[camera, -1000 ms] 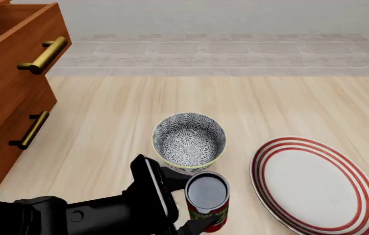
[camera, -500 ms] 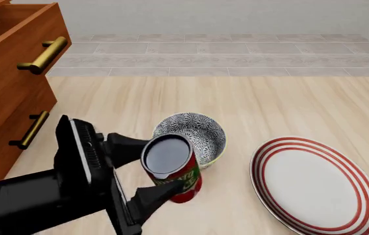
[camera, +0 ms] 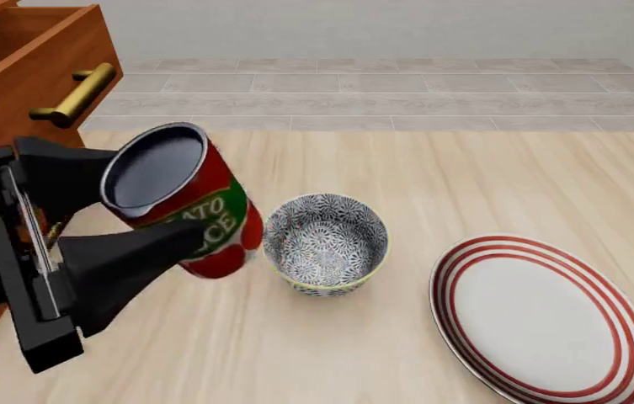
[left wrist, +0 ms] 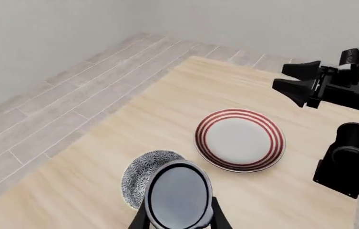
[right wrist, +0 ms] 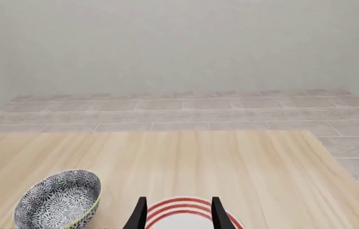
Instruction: Put the ketchup in the top drawer of the cabinet.
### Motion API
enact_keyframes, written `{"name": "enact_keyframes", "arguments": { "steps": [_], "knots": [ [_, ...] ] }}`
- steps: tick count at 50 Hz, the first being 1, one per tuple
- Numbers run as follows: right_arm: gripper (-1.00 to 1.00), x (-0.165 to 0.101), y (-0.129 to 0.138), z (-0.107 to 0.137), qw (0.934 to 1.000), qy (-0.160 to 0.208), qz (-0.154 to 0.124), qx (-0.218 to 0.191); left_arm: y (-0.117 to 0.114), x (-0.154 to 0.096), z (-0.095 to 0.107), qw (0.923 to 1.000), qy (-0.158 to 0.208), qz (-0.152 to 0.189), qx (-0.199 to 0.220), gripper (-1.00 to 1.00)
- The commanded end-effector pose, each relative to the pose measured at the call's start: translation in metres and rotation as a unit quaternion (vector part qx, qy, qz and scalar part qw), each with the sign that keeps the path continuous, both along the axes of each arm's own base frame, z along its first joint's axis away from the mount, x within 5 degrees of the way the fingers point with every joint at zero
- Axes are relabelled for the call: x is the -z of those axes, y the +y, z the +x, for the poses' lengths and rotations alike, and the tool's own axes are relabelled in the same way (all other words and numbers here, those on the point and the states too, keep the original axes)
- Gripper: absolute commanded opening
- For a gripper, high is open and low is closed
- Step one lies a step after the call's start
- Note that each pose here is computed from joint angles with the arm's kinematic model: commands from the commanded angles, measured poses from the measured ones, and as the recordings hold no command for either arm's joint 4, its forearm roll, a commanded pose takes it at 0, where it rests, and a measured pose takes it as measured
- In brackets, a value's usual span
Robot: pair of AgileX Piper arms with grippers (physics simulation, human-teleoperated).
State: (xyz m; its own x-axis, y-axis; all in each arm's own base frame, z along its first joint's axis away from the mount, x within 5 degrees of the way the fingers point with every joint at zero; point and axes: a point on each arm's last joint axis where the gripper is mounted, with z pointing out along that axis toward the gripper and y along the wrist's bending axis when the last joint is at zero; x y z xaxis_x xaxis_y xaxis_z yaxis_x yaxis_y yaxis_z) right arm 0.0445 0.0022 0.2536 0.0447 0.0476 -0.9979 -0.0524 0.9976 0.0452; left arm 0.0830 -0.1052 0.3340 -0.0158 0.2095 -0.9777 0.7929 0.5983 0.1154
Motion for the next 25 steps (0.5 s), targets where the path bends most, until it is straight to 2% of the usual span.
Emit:
{"name": "enact_keyframes", "arguments": {
  "steps": [1, 12, 19, 21, 22, 25],
  "knots": [
    [1.0, 0.003, 0.0, 0.001, 1.0, 0.003, -0.004, -0.001, 0.032, -0.027, -0.011, 0.9981, -0.036, 0.009, -0.05, -1.0],
    [1.0, 0.002, 0.0, 0.001, 1.0, 0.003, -0.007, -0.002, 0.046, -0.054, -0.017, 0.9957, -0.045, 0.01, -0.081, -1.0],
    [1.0, 0.005, 0.0, 0.001, 0.9999, 0.008, -0.006, -0.004, 0.048, -0.066, -0.014, 0.9941, -0.033, 0.014, -0.102, -1.0],
    [1.0, 0.006, 0.001, 0.002, 0.9999, 0.008, -0.005, -0.005, 0.048, -0.067, -0.008, 0.9922, -0.01, 0.016, -0.123, -1.0],
    [1.0, 0.007, 0.001, 0.002, 0.9999, 0.008, -0.006, -0.005, 0.05, -0.069, -0.009, 0.9918, -0.023, 0.017, -0.125, -1.0],
    [1.0, 0.006, 0.001, 0.002, 0.9999, 0.009, -0.005, -0.004, 0.049, -0.07, -0.005, 0.9908, -0.015, 0.021, -0.133, -1.0]
  ]
}}
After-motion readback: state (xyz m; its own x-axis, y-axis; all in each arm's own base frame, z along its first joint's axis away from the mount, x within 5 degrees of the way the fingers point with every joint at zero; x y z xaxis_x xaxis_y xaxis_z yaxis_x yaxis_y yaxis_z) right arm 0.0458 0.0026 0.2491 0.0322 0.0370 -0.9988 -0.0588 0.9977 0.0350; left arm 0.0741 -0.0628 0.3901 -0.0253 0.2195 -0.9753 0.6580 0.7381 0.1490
